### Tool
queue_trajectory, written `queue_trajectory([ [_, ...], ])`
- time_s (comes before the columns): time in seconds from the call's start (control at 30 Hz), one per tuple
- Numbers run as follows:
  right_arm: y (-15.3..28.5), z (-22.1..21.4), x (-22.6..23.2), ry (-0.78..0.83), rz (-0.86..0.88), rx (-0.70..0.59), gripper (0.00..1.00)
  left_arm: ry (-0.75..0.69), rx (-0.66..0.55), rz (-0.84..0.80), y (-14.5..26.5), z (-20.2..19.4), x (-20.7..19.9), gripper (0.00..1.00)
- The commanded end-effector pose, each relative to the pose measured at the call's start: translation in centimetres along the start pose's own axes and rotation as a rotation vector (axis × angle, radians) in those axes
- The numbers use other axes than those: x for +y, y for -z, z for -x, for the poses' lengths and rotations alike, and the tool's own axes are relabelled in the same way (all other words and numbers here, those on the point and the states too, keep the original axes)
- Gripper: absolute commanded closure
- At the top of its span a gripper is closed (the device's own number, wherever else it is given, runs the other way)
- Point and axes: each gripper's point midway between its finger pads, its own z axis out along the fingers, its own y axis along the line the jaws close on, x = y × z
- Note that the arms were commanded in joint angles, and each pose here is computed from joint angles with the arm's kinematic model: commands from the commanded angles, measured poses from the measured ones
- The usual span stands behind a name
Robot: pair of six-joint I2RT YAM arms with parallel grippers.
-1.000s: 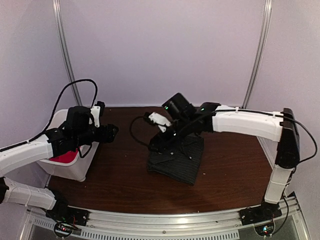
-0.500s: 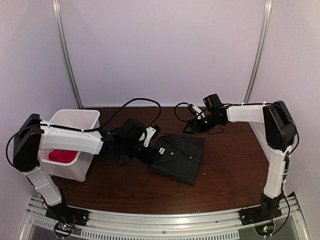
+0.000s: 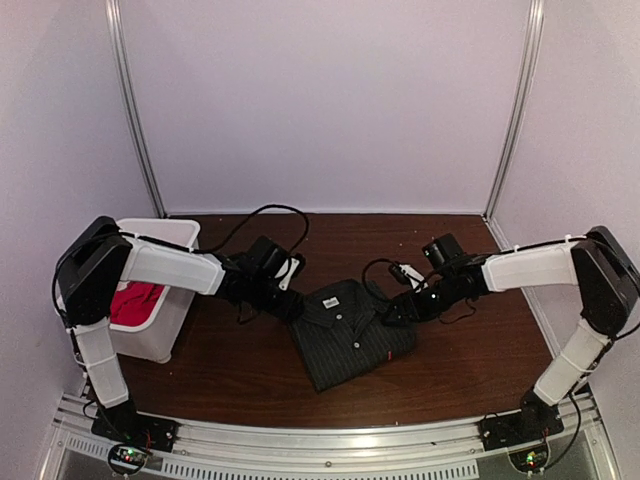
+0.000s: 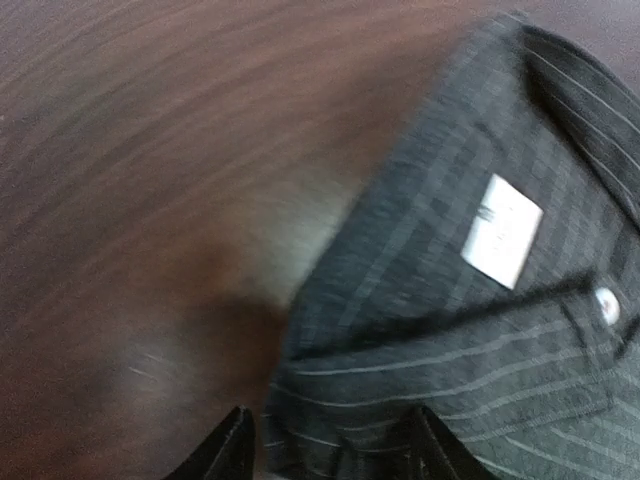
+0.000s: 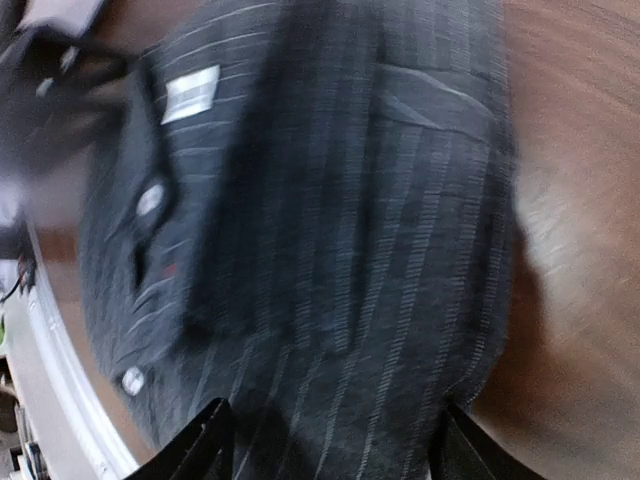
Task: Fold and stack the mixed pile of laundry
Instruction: Adjust the square-folded shirt at the center of the board.
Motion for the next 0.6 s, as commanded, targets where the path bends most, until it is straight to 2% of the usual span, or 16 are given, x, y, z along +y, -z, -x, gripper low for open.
queue_trajectory([
  [0.0, 4.7, 0.3, 6.3, -0.009, 0.159, -0.148, 0.30, 0.036, -0.080, 0.057, 1.2, 4.0, 3.5, 0.43],
  [0.13, 7.8, -0.1, 5.5, -0.049, 0.115, -0.239, 0.25, 0.036, -0.132, 0.023, 3.5, 5.0, 3.1, 0.34],
  [0.27, 7.4, -3.7, 5.4, -0.088, 0.173, -0.236, 0.30, 0.089, -0.153, -0.134, 5.8, 1.9, 0.9, 0.31],
  [0.37, 6.9, -6.1, 5.3, -0.107, 0.214, -0.227, 0.32, 0.079, -0.169, -0.222, 7.5, -0.7, -1.9, 0.30],
  [0.57, 7.0, -7.8, 7.1, -0.042, 0.298, -0.247, 0.32, 0.135, -0.104, -0.362, 7.8, -6.2, -7.1, 0.30],
])
